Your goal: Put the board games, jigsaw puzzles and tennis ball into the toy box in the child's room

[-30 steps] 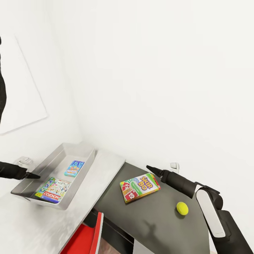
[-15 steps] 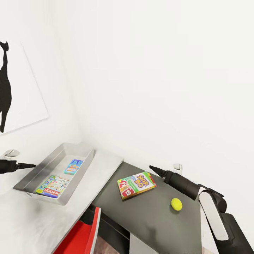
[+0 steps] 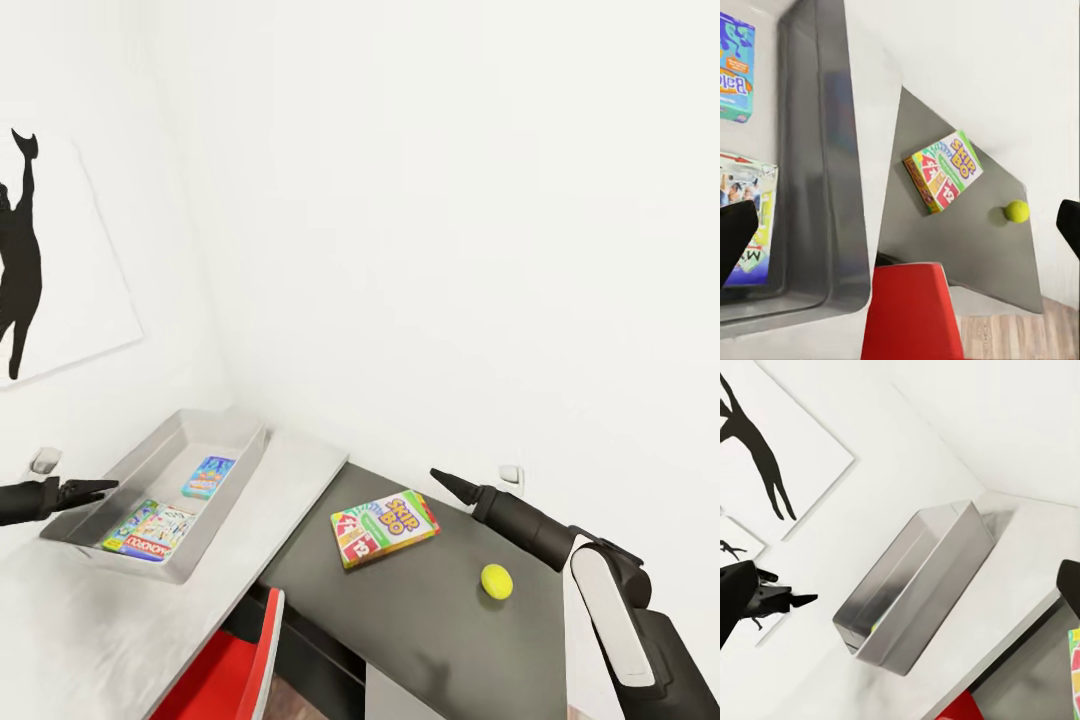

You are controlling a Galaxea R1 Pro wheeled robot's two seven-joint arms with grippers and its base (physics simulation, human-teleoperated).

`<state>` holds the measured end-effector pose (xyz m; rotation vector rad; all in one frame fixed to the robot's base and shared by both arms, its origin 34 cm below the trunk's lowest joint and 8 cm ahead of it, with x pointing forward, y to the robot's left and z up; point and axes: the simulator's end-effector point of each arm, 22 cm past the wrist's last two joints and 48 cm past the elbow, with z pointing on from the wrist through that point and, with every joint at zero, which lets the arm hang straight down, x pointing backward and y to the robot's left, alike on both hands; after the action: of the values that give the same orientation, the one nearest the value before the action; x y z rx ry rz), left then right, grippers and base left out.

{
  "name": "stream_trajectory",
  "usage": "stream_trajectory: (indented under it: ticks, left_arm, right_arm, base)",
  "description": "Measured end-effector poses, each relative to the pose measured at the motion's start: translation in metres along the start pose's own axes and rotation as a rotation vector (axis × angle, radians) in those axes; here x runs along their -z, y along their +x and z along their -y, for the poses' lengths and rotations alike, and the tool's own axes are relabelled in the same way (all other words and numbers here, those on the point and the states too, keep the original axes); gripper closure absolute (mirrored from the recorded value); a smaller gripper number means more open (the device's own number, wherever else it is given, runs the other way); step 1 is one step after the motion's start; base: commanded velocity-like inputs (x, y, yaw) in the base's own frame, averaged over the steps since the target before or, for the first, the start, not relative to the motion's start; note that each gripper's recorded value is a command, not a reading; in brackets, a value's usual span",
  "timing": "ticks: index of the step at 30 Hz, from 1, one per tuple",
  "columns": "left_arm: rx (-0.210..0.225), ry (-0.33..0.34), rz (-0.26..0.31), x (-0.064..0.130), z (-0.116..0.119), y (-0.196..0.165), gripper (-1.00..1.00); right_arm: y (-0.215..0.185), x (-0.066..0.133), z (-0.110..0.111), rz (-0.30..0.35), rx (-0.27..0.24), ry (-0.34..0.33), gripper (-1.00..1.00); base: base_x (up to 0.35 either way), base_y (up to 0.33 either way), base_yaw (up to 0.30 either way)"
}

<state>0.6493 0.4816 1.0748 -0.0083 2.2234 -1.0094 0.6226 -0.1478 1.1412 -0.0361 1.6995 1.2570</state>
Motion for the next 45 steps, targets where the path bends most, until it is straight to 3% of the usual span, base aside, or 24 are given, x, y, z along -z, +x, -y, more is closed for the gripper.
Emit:
stream_trajectory:
  ticks: [8, 13, 24, 45]
  left_arm:
    - [0.083, 0.157, 0.025, -0.027, 0.016, 0.038, -1.00]
    - [0.073, 0.200, 0.024, -0.035, 0.023, 0.054, -1.00]
    - [0.050, 0.204, 0.022, -0.028, 0.020, 0.078, -1.00]
    - [0.044, 0.216, 0.046, -0.026, 0.026, 0.074, -1.00]
  right_arm:
    - [-0.007, 0.002, -0.006, 0.027, 0.025, -0.011, -1.00]
    - [-0.008, 0.004, -0.010, 0.036, 0.034, -0.014, -1.00]
    - [-0.015, 0.006, -0.018, 0.062, 0.059, -0.024, -1.00]
    - [-0.015, 0.005, -0.026, 0.068, 0.068, -0.036, -1.00]
  base:
    - [-0.001, 0.000, 0.000]
    - [0.000, 0.000, 0.000]
    - [-0.028, -0.015, 0.000]
    - [-0.098, -0.125, 0.000]
